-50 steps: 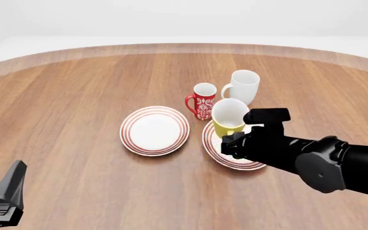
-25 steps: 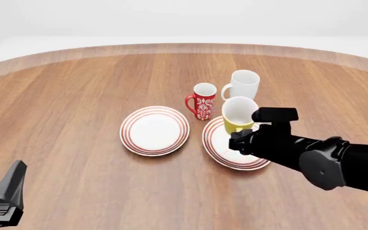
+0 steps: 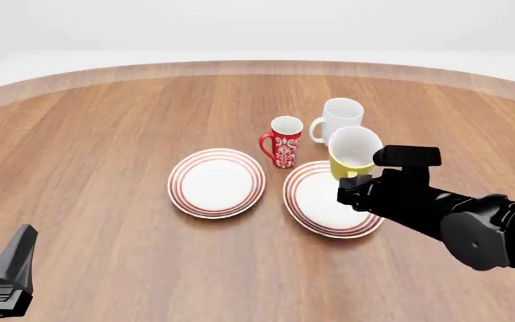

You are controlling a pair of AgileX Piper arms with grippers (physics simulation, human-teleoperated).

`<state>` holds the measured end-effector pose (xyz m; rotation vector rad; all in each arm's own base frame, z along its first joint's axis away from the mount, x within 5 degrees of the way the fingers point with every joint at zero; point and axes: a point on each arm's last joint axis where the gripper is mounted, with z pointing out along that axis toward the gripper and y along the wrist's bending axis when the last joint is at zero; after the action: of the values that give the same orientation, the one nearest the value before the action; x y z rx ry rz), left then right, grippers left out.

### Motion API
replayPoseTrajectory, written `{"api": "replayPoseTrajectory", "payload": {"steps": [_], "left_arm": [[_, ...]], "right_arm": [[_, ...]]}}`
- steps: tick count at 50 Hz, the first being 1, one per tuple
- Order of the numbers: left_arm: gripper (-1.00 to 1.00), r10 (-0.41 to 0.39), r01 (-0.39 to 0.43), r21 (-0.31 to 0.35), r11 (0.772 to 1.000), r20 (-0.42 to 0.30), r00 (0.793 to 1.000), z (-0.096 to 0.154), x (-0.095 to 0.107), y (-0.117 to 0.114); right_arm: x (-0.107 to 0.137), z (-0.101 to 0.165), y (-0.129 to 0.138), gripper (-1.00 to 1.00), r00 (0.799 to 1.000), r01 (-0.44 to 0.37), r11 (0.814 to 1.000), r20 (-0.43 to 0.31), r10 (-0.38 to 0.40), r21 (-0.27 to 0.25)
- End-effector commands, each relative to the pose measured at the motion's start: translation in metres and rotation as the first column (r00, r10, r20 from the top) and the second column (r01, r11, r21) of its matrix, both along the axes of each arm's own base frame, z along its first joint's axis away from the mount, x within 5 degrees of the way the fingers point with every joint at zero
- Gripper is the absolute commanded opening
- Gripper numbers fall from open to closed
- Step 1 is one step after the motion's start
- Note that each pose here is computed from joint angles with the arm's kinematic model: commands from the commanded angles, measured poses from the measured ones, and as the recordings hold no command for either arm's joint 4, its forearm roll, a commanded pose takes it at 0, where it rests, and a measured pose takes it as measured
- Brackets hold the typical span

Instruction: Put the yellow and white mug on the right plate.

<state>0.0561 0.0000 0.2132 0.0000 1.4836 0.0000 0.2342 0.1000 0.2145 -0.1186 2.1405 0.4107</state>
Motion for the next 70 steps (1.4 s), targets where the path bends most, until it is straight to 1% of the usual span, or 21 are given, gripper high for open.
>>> {"api": "replayPoseTrajectory", "payload": {"steps": [1, 9, 12, 14, 25, 36, 47, 58, 66, 69, 70], "left_arm": [[1.00, 0.000, 0.000, 0.000, 1.000, 0.000, 1.000, 0.000, 0.000, 0.000], [1.00, 0.000, 0.000, 0.000, 1.000, 0.000, 1.000, 0.000, 0.000, 0.000], [1.00, 0.000, 0.000, 0.000, 1.000, 0.000, 1.000, 0.000, 0.000, 0.000], [1.00, 0.000, 0.000, 0.000, 1.000, 0.000, 1.000, 0.000, 0.000, 0.000], [1.00, 0.000, 0.000, 0.000, 1.000, 0.000, 1.000, 0.000, 0.000, 0.000], [1.00, 0.000, 0.000, 0.000, 1.000, 0.000, 1.000, 0.000, 0.000, 0.000], [1.00, 0.000, 0.000, 0.000, 1.000, 0.000, 1.000, 0.000, 0.000, 0.000], [1.00, 0.000, 0.000, 0.000, 1.000, 0.000, 1.000, 0.000, 0.000, 0.000], [1.00, 0.000, 0.000, 0.000, 1.000, 0.000, 1.000, 0.000, 0.000, 0.000], [1.00, 0.000, 0.000, 0.000, 1.000, 0.000, 1.000, 0.000, 0.000, 0.000], [1.00, 0.000, 0.000, 0.000, 1.000, 0.000, 1.000, 0.000, 0.000, 0.000]], "right_arm": [[-0.002, 0.006, -0.004, -1.00, 1.000, 0.010, 1.000, 0.017, -0.010, 0.005], [-0.002, 0.006, -0.004, -1.00, 1.000, 0.010, 1.000, 0.017, -0.010, 0.005], [0.000, -0.002, -0.007, -1.00, 1.000, 0.023, 1.000, 0.011, -0.023, 0.002], [0.004, -0.012, -0.008, -1.00, 0.999, 0.035, 0.999, 0.001, -0.035, 0.002], [0.013, -0.022, -0.006, -1.00, 0.999, 0.045, 0.999, -0.008, -0.045, 0.007], [0.024, -0.030, -0.002, -1.00, 0.999, 0.043, 0.999, -0.010, -0.043, 0.000], [0.034, -0.050, -0.002, -1.00, 0.998, 0.064, 0.998, -0.030, -0.064, 0.009], [0.039, -0.070, -0.001, -1.00, 0.996, 0.081, 0.996, -0.047, -0.079, 0.026], [0.044, -0.073, -0.001, -1.00, 0.995, 0.090, 0.996, -0.050, -0.088, 0.030], [0.046, -0.066, 0.002, -1.00, 0.995, 0.085, 0.996, -0.047, -0.084, 0.030], [0.046, -0.070, 0.003, -1.00, 0.996, 0.082, 0.996, -0.048, -0.080, 0.033]]}}
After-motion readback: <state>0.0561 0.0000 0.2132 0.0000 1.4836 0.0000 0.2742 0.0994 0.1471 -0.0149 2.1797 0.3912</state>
